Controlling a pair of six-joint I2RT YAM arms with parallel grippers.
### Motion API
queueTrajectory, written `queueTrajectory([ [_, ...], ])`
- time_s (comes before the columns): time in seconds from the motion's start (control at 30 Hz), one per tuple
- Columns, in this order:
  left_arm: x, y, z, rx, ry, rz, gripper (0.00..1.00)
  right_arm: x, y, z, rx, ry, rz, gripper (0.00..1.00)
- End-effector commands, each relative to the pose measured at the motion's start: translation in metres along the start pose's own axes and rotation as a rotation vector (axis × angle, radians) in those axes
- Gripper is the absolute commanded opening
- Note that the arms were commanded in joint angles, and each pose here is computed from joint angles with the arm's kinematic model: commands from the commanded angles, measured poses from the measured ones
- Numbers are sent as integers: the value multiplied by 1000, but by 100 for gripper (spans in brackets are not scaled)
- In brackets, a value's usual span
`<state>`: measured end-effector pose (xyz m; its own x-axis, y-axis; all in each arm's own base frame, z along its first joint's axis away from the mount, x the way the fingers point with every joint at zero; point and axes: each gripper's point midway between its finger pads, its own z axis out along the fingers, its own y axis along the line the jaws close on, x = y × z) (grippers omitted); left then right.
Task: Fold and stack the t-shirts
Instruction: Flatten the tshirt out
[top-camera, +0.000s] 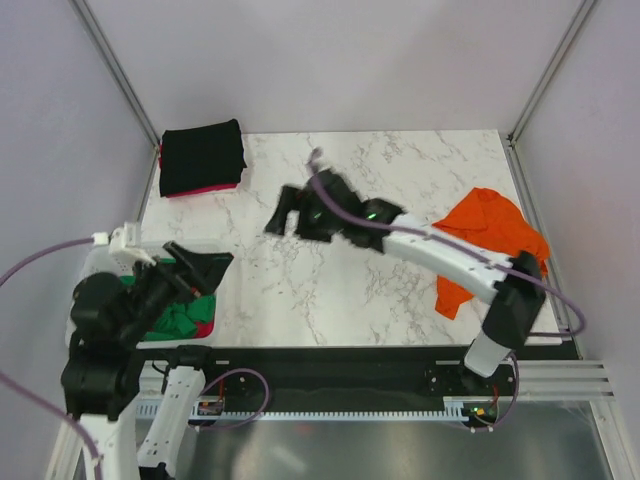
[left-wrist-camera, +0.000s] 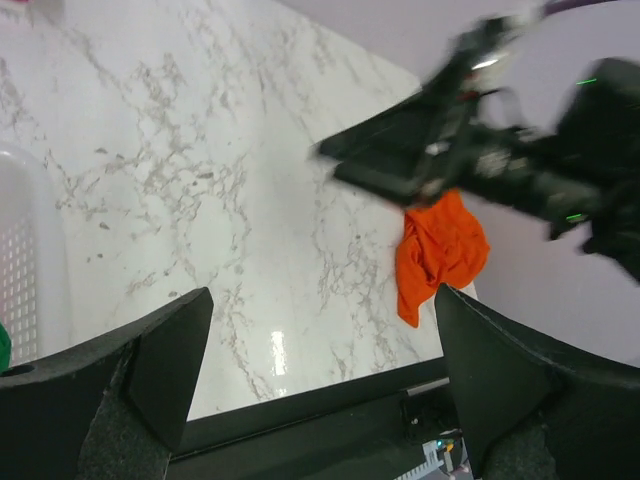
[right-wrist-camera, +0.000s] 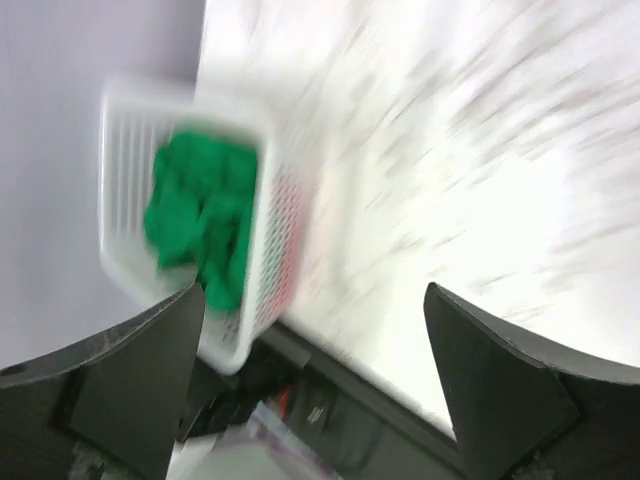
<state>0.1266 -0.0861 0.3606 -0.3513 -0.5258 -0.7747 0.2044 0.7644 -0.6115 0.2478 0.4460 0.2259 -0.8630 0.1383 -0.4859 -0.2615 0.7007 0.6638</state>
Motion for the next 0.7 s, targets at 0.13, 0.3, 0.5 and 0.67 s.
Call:
queueTrajectory([
  [0.13, 25, 8, 60, 126, 123, -74, 100, -125, -244, -177, 681, -352, 51, 98],
  [0.3, 67, 52, 105, 85, 206, -139, 100, -137, -361, -239, 881, -384, 247, 96],
  [0.5, 99, 98, 148, -91, 323, -9, 100, -158, -434, -250, 1012, -379, 385, 86],
  [0.67, 135, 115, 177, -163, 476, 57, 100, -157, -472, -233, 1054, -336, 432, 80],
])
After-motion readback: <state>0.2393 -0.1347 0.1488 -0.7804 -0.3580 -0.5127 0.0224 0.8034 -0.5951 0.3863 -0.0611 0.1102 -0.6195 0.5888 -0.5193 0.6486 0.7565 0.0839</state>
